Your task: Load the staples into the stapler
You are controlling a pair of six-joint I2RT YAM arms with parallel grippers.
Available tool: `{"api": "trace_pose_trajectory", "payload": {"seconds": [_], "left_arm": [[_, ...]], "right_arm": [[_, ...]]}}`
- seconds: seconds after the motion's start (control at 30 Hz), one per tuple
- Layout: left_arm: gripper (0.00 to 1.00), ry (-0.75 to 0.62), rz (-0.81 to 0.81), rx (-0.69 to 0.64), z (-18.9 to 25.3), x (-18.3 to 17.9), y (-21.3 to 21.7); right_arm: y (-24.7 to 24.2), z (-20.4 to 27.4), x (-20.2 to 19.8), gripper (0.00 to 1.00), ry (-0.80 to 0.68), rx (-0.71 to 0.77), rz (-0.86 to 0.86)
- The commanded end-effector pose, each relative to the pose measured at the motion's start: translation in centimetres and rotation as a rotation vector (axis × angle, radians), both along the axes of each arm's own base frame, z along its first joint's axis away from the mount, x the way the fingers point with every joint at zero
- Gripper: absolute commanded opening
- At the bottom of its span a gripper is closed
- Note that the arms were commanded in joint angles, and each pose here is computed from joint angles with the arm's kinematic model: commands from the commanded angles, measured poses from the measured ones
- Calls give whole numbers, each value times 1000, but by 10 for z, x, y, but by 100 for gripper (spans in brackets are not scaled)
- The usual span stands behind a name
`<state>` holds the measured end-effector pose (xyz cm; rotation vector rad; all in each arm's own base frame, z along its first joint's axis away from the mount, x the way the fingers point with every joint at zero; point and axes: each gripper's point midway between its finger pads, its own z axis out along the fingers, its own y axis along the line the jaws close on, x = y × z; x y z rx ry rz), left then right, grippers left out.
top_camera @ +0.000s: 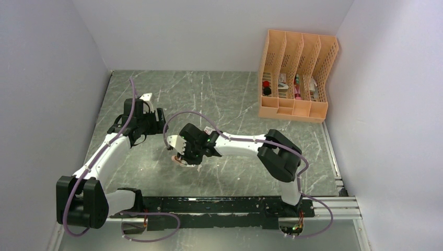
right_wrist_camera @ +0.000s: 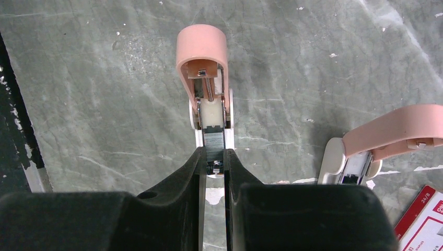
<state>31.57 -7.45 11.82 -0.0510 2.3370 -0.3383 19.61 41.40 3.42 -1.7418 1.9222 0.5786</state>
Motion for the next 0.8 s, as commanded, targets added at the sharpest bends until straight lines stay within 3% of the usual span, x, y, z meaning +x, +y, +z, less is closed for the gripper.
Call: {"api": "trace_pose_trajectory", "payload": {"seconds": [0.0,0.77], "left_arm": [[74,-32,-8,-9,15,8,0],[74,-37,-3,-7,16,9,1]], "right_arm": [[-15,-16,19,16,-79,-70,-45],[-21,-25,18,15,-125,-119,-45]]}}
